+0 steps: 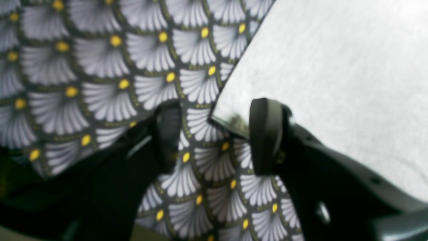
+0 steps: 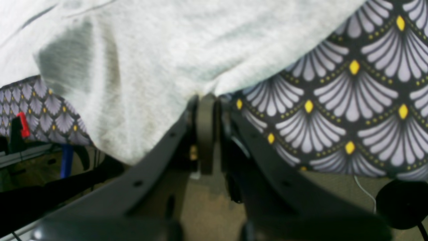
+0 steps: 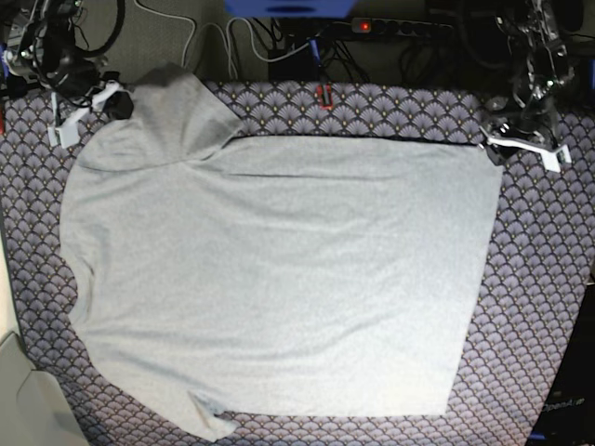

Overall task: Fold the T-shirt properly
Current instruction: 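Move the left gripper to the shirt's hem corner and grasp it, then lift the shirt edge with both grippers and fold it over the body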

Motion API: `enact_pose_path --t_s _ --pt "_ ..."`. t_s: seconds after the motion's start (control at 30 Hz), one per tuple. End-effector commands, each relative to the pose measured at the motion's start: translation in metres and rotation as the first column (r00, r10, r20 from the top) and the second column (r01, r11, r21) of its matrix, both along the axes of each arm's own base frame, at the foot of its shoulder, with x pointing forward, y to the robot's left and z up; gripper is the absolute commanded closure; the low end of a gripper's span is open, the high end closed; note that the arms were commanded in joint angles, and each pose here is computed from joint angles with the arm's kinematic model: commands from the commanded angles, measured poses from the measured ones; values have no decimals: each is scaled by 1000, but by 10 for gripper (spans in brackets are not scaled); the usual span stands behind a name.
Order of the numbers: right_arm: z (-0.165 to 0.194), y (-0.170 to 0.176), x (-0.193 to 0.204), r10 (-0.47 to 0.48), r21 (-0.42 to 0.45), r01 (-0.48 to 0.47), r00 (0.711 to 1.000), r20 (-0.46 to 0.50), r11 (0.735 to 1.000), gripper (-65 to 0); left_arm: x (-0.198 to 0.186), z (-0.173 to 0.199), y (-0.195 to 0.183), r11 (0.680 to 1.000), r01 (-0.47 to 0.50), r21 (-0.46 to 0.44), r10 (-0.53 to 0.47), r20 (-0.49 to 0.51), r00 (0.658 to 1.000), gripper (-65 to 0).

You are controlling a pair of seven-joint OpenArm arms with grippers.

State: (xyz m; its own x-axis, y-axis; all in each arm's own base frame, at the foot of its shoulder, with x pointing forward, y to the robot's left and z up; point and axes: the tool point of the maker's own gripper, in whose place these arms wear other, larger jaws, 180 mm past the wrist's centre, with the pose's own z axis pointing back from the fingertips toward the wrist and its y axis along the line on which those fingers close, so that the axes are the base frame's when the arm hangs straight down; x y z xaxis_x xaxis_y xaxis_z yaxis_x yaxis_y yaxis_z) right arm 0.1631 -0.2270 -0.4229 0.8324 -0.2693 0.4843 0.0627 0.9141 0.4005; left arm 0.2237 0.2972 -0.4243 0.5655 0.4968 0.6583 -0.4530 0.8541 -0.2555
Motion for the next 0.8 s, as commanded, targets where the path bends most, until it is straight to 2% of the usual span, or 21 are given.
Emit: enact_pose_path --t_s 0.0,0.4,0.47,0.73,0.77 --pt "7 -3 5 17 -12 -17 999 32 1000 0 5 5 2 1000 8 7 -8 13 1000 -325" --pt "7 -3 4 16 -11 -16 999 31 1000 0 10 -4 -24 997 66 -31 -66 -3 998 -321" --pt "7 -3 4 16 -11 -16 999 31 1000 0 4 -9 -28 997 63 -38 -64 -15 998 -276" --pt "9 -4 6 19 -15 -18 999 39 1000 0 4 -7 -24 998 60 -30 -60 -15 998 -11" --pt "10 -5 7 16 -17 -15 999 42 1000 0 4 -7 -23 998 60 -29 -61 -15 998 0"
